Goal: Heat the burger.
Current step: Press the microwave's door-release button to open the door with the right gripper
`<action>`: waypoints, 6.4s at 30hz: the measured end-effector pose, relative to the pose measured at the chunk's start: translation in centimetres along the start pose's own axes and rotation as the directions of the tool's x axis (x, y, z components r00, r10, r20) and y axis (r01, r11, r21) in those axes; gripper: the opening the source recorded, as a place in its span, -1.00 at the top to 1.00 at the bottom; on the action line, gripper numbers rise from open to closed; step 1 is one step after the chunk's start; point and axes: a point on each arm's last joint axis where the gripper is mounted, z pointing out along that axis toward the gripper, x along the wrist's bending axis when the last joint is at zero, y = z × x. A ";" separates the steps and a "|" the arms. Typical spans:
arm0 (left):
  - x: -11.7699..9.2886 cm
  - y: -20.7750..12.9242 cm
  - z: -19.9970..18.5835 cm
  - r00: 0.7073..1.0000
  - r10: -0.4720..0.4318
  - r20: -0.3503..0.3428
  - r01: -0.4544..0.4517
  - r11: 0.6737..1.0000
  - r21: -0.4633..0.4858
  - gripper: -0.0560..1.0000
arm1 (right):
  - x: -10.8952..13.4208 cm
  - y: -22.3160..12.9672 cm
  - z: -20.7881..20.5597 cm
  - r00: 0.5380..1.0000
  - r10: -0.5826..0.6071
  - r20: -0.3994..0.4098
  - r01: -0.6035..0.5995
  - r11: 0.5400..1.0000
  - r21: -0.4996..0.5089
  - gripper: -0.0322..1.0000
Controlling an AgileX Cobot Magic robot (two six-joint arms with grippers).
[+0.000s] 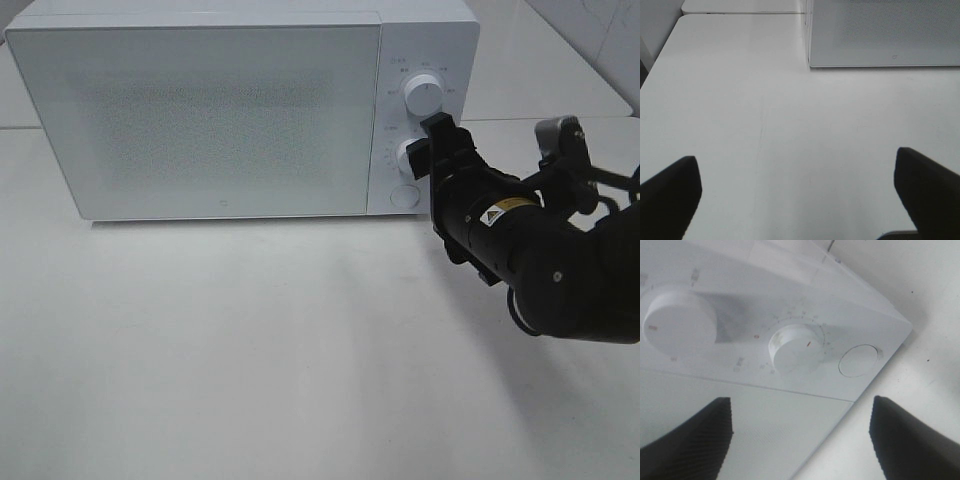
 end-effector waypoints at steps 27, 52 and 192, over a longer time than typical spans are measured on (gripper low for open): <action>0.0 0.0 0.0 1.000 0.000 0.000 0.000 1.000 0.000 -0.99 | 3.5 4.1 -7.1 0.472 -0.840 -0.269 0.724 0.194 0.662 -0.50; 0.0 0.0 0.0 1.000 0.000 0.000 0.000 1.000 0.000 -0.99 | 5.3 9.1 -18.2 0.370 -0.910 -0.188 0.639 0.102 0.762 -0.50; 0.0 0.0 0.0 1.000 0.000 0.000 0.000 1.000 0.000 -0.99 | -1.7 2.7 -5.0 0.369 -0.929 0.016 0.922 0.364 -0.131 -0.50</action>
